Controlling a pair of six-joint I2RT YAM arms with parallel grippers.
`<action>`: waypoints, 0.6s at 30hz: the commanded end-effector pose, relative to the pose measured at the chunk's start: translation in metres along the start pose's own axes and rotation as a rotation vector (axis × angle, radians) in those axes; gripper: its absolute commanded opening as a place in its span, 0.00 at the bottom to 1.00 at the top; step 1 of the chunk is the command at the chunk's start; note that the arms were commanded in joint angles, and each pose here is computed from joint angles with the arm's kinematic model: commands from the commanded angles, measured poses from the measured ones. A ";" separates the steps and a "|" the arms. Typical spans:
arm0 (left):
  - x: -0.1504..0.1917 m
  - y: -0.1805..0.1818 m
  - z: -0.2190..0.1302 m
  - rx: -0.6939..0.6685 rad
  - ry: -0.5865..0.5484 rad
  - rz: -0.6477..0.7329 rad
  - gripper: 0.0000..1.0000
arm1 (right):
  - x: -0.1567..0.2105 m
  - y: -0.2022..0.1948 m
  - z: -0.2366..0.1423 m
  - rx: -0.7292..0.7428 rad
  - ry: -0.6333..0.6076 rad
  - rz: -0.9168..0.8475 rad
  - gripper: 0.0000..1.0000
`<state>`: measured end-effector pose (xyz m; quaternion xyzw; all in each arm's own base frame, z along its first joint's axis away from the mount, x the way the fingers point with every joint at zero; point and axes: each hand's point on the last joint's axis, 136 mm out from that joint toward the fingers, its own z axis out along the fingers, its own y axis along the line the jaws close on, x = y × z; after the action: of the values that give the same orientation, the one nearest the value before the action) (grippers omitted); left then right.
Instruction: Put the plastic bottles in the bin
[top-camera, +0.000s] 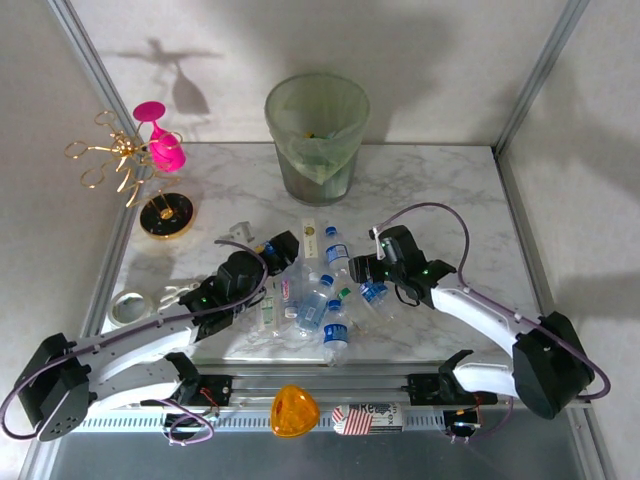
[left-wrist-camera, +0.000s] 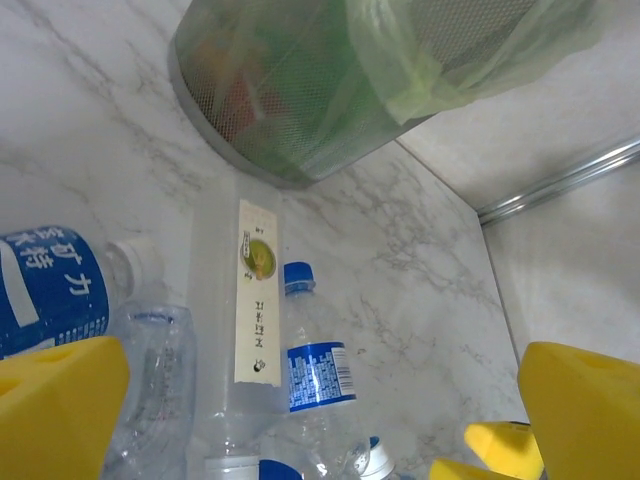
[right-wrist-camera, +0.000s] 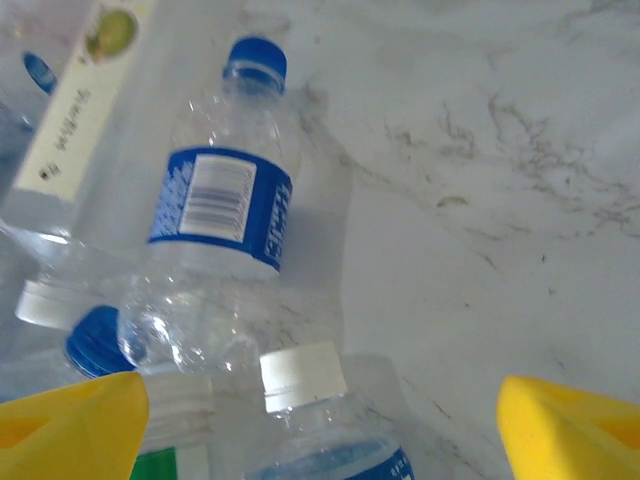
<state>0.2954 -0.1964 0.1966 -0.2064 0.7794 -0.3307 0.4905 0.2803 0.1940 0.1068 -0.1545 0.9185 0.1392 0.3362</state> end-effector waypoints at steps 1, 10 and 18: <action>0.005 -0.001 0.007 -0.016 -0.005 -0.040 1.00 | 0.011 -0.002 0.001 0.022 0.083 -0.029 0.88; 0.015 -0.026 0.030 0.006 0.032 0.012 1.00 | 0.041 -0.011 0.008 0.075 0.219 0.053 0.85; 0.018 -0.037 0.037 0.039 0.038 0.020 1.00 | 0.065 -0.014 0.003 0.081 0.269 0.132 0.84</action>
<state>0.3187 -0.2352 0.1862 -0.1933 0.7947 -0.3257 0.4743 0.2556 0.1764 0.0676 -0.1191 0.9600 0.1018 0.2323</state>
